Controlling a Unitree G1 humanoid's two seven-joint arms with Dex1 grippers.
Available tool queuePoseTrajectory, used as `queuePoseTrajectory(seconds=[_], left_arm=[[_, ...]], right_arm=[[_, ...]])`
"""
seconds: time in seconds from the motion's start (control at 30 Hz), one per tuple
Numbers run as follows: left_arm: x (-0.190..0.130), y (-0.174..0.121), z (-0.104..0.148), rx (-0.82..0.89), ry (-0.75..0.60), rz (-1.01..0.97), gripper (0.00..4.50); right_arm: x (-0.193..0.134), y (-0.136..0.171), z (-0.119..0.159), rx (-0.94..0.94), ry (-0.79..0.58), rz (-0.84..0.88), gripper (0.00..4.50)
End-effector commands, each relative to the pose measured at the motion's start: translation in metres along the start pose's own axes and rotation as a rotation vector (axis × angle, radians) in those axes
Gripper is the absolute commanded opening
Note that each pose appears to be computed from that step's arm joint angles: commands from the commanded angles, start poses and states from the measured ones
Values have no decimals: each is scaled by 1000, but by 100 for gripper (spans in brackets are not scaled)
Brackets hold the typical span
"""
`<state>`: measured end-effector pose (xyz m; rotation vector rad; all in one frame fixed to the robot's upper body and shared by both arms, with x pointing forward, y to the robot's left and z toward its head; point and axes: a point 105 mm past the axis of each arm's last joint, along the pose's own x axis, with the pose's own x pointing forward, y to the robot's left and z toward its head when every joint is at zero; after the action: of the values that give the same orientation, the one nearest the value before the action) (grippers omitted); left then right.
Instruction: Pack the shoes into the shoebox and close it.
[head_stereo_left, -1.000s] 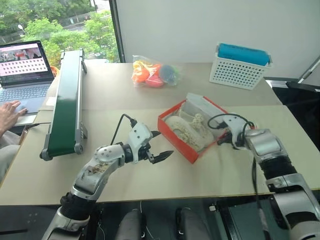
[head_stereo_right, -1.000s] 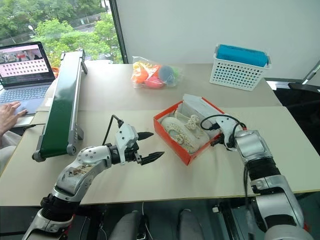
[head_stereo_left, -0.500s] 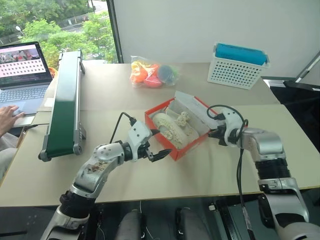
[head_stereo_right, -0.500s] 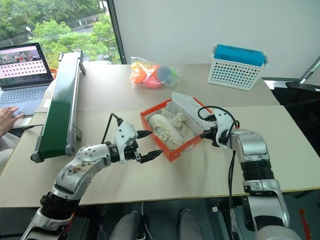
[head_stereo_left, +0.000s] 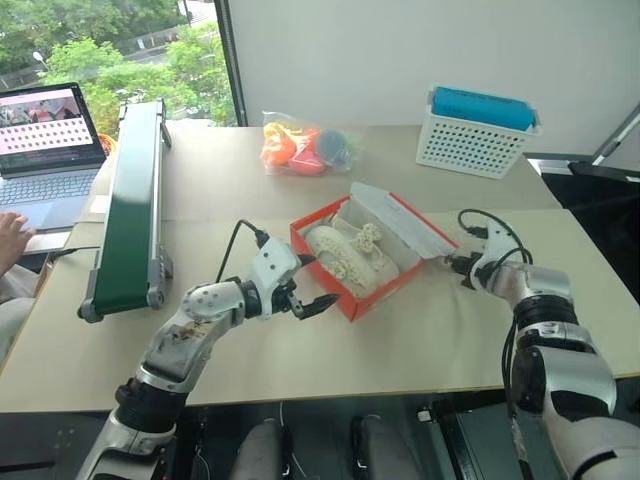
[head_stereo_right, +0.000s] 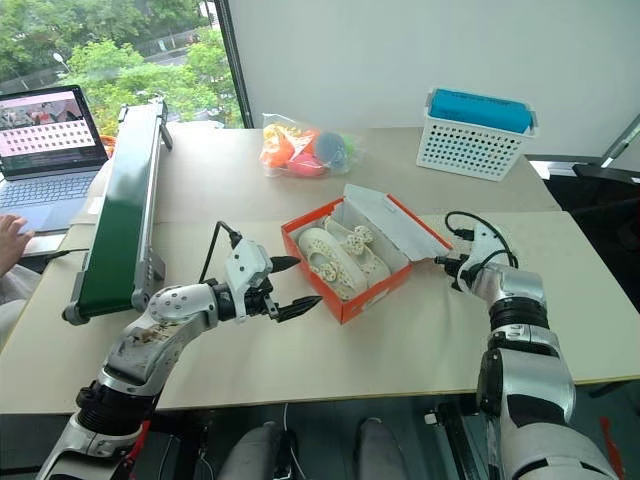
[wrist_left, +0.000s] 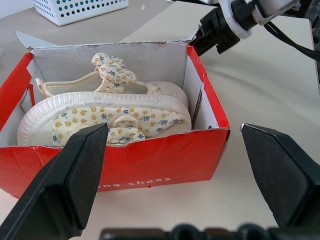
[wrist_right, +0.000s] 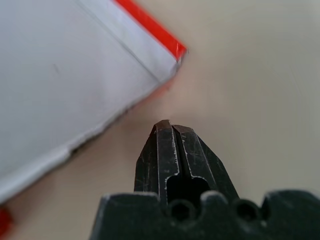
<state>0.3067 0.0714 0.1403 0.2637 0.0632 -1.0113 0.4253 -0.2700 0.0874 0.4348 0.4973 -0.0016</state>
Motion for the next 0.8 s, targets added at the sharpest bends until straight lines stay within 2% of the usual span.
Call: queuePoseTrajectory(seconds=[0.03, 0.3, 0.4, 0.47, 0.53, 0.67, 0.8], left_arm=[[-1, 5, 14, 45, -42, 23, 450], [-1, 5, 14, 47, -42, 29, 450], [-1, 4, 12, 44, -40, 30, 450], [-2, 4, 12, 46, -37, 29, 450], [-1, 4, 12, 44, -38, 31, 450], [-1, 6, 13, 45, -39, 33, 450], [-2, 7, 14, 46, -38, 39, 450]], right_arm=[[-8, 20, 39, 218, -134, 153, 7], [-7, 17, 39, 311, -145, 146, 7], [-18, 41, 72, 306, -281, 324, 7], [-32, 64, 93, 234, -375, 466, 7], [-61, 100, 109, 113, -474, 679, 7], [-112, 146, 106, -41, -547, 963, 7], [-123, 163, 88, -165, -486, 1027, 7]])
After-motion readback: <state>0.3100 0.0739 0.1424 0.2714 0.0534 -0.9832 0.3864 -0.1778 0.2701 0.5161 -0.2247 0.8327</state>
